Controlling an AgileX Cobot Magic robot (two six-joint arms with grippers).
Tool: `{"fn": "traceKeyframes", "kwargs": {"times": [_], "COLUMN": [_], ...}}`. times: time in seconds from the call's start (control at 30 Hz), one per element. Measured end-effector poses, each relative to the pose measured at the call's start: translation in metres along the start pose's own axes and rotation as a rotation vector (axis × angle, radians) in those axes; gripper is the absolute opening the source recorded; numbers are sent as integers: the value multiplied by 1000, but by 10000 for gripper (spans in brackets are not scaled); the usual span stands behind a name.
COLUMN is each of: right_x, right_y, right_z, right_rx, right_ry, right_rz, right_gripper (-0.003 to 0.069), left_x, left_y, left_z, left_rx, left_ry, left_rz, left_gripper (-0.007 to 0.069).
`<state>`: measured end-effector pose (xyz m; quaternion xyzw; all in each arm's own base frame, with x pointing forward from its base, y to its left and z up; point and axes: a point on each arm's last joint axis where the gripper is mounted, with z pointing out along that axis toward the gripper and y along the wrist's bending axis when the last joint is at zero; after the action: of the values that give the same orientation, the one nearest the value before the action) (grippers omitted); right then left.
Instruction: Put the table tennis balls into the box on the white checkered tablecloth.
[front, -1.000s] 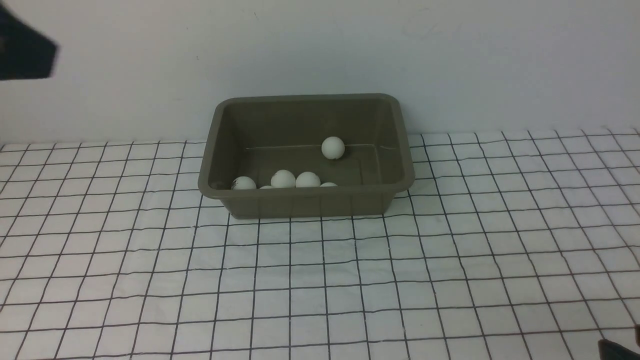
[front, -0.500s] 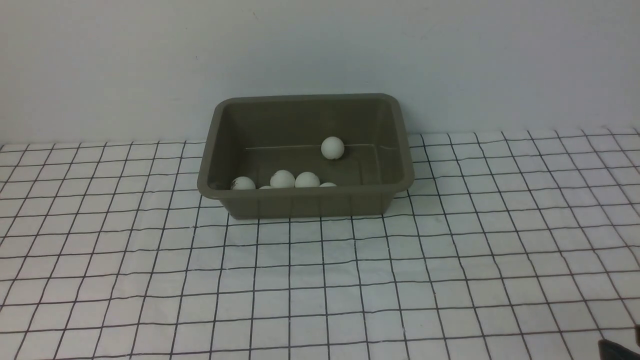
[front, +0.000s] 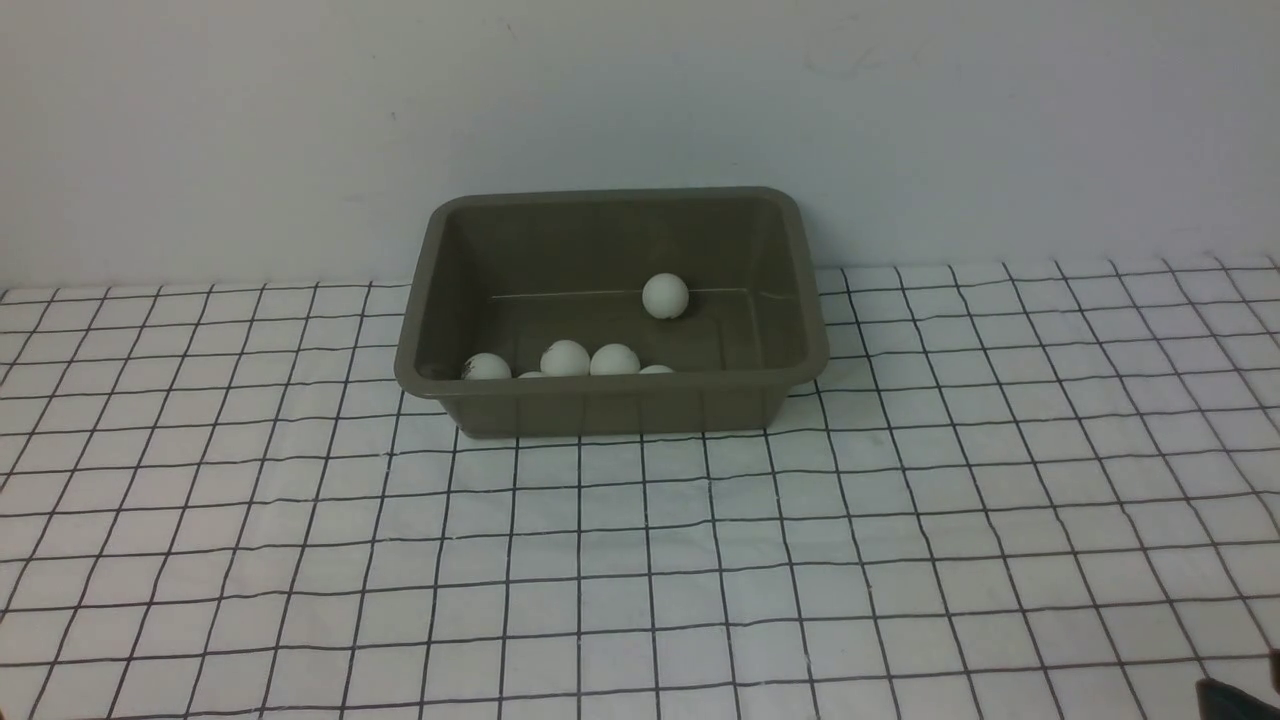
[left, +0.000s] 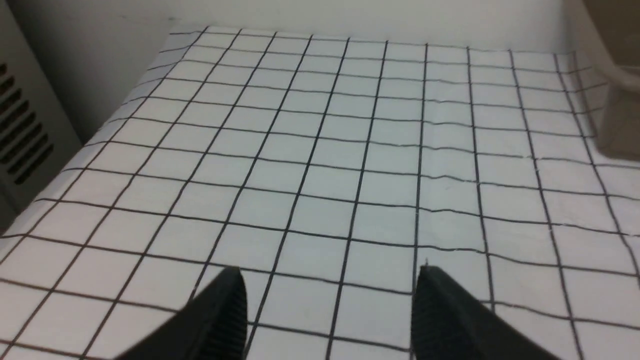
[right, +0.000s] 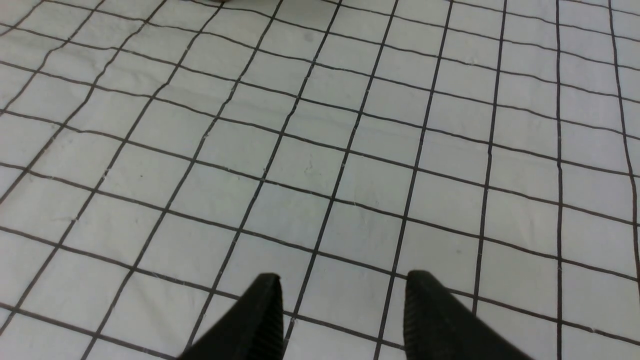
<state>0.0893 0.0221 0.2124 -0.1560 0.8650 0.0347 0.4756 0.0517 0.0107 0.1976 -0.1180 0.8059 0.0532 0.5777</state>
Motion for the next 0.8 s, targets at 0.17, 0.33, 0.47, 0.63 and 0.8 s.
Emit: {"fn": "traceKeyframes", "kwargs": {"times": [0.17,0.33,0.47,0.63,0.8], "right_x": [0,0,0,0,0], "right_y": [0,0,0,0,0], "right_z": [0,0,0,0,0], "right_rx": [0,0,0,0,0], "right_ry": [0,1,1,1,1], "right_rz": [0,0,0,0,0], "right_gripper": [314,314,314,314,314], "left_x": [22,27,26,26,26], "left_y": [2,3,3,3,3], "left_z": [5,7,8,8,8], "left_rx": [-14,-16,-18,-18,-18], "left_ry": [20,13,1,-2,-2], "left_rz": [35,43,45,45,45], "left_gripper": [405,405,405,405,405]}}
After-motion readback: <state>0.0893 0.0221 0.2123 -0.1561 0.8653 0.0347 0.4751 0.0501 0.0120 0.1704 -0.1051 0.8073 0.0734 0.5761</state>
